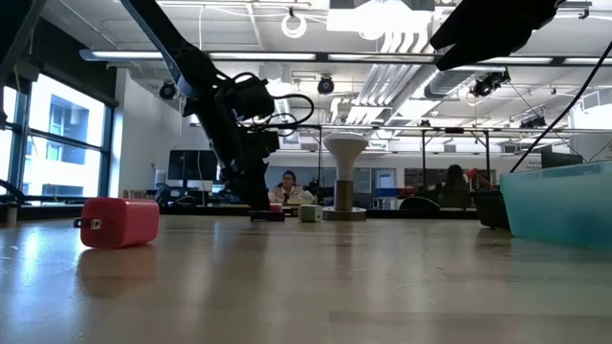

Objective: Pick & Place Office items
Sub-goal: Put the violet digital clock into the black basket

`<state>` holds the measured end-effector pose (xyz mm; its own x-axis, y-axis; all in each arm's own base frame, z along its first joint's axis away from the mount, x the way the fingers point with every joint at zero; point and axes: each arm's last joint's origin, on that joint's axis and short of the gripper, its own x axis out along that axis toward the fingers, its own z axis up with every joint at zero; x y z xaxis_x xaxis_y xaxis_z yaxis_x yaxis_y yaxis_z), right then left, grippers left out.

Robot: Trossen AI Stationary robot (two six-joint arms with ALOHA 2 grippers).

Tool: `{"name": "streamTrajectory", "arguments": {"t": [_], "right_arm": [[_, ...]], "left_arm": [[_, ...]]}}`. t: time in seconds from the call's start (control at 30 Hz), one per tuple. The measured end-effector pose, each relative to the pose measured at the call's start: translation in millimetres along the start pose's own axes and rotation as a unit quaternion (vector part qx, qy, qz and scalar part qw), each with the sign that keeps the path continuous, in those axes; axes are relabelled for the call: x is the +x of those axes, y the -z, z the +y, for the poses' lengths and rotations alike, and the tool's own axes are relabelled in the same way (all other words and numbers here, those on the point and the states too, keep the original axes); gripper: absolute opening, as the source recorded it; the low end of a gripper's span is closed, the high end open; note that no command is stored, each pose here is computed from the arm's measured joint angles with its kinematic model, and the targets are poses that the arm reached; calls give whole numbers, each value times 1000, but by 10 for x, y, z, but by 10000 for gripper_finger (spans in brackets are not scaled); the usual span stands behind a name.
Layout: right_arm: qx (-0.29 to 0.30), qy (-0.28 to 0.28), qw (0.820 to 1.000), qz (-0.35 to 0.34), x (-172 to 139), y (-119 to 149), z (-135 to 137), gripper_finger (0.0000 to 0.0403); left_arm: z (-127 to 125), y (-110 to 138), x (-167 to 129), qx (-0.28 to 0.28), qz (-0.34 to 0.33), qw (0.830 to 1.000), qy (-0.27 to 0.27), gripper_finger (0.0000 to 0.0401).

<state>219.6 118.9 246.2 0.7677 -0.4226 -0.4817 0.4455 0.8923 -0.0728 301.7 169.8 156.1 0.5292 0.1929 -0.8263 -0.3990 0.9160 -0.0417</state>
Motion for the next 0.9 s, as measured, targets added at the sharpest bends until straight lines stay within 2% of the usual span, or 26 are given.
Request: {"name": "streamTrajectory", "arguments": {"t": [0.2,0.47,0.9], "right_arm": [[0,0,1000,0,0,0,0,374],[0,-1,1000,1,0,0,1,374],[1,-2,1000,1,0,0,1,374]], "left_arm": [[0,1,5,12,-1,1000,0,294],[-38,1,7,-1,-1,1000,2,294],[-296,78,12,5,46,999,22,294]]}}
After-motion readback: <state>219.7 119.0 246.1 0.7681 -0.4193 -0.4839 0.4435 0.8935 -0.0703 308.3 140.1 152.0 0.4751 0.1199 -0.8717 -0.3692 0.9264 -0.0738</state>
